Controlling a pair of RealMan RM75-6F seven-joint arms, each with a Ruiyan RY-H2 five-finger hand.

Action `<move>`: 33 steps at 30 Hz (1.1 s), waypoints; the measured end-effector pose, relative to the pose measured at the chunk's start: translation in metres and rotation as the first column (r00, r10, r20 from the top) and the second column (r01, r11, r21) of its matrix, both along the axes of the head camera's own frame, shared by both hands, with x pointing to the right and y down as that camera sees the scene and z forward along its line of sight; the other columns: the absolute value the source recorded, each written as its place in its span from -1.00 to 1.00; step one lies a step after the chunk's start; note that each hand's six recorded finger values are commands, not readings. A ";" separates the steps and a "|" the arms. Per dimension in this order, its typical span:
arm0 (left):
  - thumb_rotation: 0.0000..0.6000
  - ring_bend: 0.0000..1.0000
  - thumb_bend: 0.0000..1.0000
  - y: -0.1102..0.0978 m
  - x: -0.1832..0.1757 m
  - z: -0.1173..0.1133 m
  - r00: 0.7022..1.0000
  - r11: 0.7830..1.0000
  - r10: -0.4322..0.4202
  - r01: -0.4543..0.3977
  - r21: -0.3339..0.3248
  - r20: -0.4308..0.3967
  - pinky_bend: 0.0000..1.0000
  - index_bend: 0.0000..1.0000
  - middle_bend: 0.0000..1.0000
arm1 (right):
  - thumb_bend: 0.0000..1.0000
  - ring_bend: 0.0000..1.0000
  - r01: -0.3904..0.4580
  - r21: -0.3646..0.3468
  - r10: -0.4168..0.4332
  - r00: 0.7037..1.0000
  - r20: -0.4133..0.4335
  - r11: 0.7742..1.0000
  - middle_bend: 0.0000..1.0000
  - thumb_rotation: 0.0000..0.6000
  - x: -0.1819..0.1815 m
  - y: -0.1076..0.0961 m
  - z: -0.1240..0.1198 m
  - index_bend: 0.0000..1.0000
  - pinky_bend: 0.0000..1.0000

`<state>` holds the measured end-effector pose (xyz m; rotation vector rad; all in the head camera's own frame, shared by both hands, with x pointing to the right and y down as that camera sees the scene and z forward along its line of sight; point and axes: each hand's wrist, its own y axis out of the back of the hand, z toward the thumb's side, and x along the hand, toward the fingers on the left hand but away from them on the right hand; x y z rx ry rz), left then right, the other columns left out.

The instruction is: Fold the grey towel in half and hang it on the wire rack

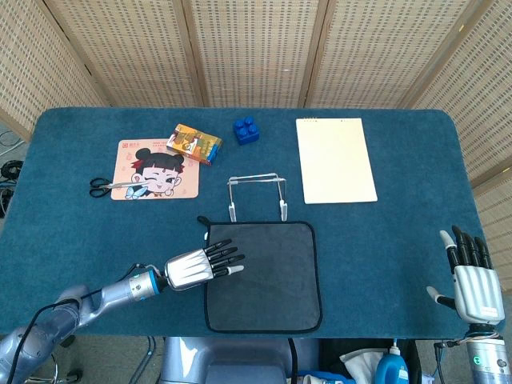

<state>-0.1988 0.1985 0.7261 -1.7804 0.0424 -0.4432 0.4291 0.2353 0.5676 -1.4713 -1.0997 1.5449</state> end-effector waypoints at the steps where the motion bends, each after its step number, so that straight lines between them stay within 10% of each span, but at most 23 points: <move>1: 1.00 -1.00 -0.41 0.000 0.000 0.000 1.000 1.000 0.001 -0.001 0.000 0.002 -1.00 -0.78 -1.00 | -1.00 -1.00 -0.001 0.000 0.001 1.000 0.000 1.000 -1.00 1.00 0.000 0.000 0.000 -1.00 -1.00; 33: 1.00 -1.00 -0.38 0.002 -0.002 0.004 1.000 1.000 -0.004 0.004 0.003 0.011 -1.00 -0.78 -1.00 | -1.00 -1.00 -0.012 0.000 0.012 1.000 0.003 1.000 -1.00 1.00 0.003 -0.001 0.000 -1.00 -1.00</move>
